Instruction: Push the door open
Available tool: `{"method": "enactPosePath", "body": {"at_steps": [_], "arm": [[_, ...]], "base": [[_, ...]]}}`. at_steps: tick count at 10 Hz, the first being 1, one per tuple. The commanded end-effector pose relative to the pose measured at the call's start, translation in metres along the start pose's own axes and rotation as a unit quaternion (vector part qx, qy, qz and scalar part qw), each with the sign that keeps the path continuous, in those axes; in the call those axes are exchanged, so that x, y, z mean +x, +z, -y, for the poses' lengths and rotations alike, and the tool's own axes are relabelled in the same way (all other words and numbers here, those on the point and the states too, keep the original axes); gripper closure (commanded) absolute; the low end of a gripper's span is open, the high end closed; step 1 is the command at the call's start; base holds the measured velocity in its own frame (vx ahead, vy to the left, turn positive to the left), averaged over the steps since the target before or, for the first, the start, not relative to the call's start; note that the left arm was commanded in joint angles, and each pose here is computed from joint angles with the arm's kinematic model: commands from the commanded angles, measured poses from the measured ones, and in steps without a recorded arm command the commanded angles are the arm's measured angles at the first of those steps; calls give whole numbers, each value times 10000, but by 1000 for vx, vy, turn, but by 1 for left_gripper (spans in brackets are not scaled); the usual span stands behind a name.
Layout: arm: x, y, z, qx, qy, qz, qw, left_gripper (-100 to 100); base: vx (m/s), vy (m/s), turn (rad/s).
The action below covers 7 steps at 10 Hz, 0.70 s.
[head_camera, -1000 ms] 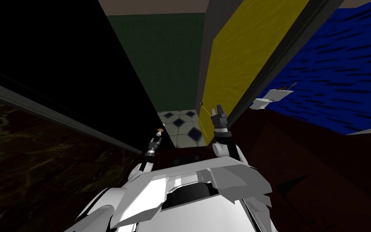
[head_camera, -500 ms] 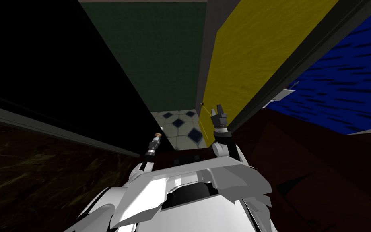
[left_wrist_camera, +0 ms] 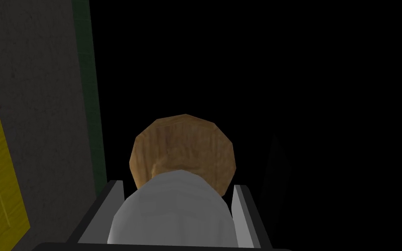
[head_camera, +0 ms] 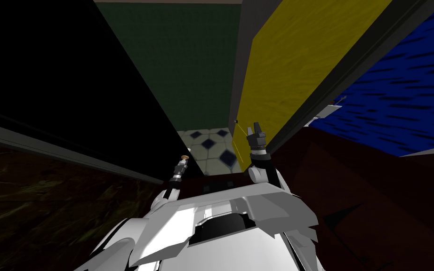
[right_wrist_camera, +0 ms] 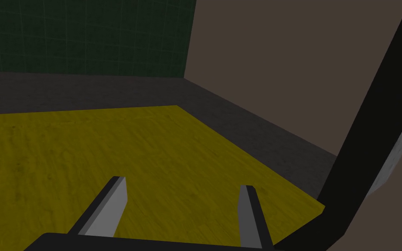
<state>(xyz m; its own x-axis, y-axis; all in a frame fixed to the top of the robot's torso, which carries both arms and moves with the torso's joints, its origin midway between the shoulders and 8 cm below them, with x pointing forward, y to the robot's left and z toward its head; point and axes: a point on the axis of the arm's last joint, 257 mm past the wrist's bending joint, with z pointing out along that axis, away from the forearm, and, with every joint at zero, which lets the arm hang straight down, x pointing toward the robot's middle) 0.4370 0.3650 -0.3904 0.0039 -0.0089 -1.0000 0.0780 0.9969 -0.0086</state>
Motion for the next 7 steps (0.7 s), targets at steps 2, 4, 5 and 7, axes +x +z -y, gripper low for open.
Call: {"method": "enactPosePath", "body": {"at_steps": [2,4,5,7], "arm": [[-5,6,-3,-35,-276,15,9996,100],[-9,12,-5,-64,-499,29,9987,100],[-11,15,-7,-84,-652,39,9978,100],[-17,22,-11,-124,-958,61,9953,100]], "base": [[24,1,-6],[18,-1,3],[21,1,3],[25,1,-4]]}}
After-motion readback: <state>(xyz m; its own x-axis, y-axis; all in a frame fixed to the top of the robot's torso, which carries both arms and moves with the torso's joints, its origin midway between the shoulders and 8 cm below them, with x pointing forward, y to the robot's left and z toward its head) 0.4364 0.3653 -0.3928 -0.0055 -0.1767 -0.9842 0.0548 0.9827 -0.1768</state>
